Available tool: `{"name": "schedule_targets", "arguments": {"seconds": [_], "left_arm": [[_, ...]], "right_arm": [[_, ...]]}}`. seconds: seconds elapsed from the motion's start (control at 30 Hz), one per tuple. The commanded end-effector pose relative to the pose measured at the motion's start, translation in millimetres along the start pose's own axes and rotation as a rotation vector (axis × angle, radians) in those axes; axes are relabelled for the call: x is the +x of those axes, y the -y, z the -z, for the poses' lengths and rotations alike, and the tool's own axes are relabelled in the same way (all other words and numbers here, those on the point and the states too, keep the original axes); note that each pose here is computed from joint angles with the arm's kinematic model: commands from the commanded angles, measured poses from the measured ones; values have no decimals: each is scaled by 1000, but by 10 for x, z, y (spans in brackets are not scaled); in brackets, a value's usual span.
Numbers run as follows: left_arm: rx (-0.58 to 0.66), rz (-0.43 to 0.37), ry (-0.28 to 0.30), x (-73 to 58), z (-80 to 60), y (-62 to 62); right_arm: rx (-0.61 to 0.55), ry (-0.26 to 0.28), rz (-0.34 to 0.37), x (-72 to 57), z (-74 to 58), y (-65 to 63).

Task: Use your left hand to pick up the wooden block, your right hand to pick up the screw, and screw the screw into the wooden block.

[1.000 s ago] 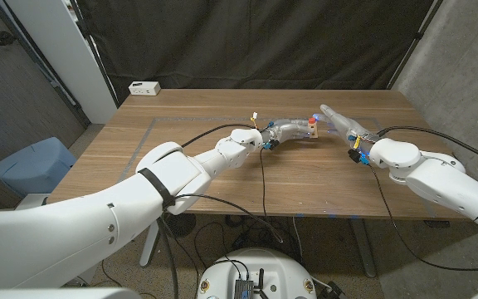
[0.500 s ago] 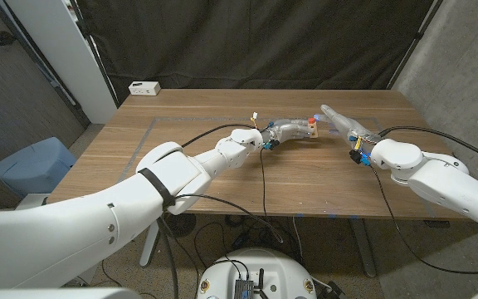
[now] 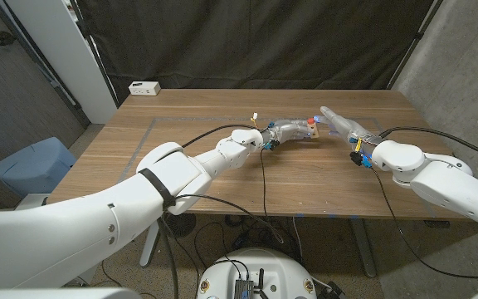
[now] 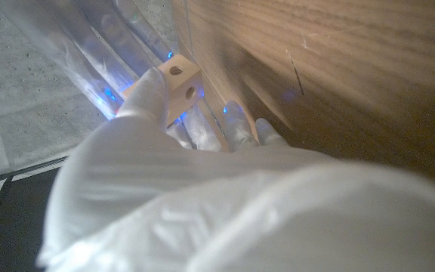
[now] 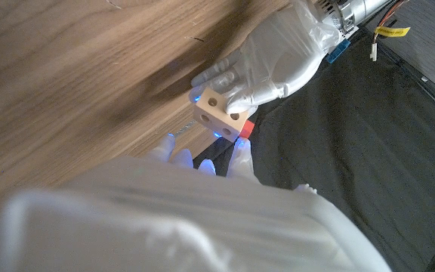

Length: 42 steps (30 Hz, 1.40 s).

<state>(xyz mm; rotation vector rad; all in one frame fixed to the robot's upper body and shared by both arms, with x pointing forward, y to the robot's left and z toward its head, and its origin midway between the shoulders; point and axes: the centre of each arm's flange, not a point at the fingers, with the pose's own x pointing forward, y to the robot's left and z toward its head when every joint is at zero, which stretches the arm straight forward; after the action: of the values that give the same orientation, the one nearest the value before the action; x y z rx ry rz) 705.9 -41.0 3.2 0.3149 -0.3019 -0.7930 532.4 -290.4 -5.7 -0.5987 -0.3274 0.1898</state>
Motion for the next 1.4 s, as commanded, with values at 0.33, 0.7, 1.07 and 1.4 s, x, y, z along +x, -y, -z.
{"name": "schedule_targets", "arguments": {"seconds": [0.33, 0.7, 1.07, 1.4], "left_arm": [[4, 12, 14, -9, -7, 12], [1, 22, 21, -22, 10, 25], [6, 24, 23, -28, 7, 17], [11, 35, 33, -39, 5, 24]], "right_arm": [[-13, 4, -12, -91, -44, -72], [-12, -1, -10, -134, -54, -98], [-9, 2, 4, -170, -52, -90], [-6, 6, 22, -226, -57, -53]]}}
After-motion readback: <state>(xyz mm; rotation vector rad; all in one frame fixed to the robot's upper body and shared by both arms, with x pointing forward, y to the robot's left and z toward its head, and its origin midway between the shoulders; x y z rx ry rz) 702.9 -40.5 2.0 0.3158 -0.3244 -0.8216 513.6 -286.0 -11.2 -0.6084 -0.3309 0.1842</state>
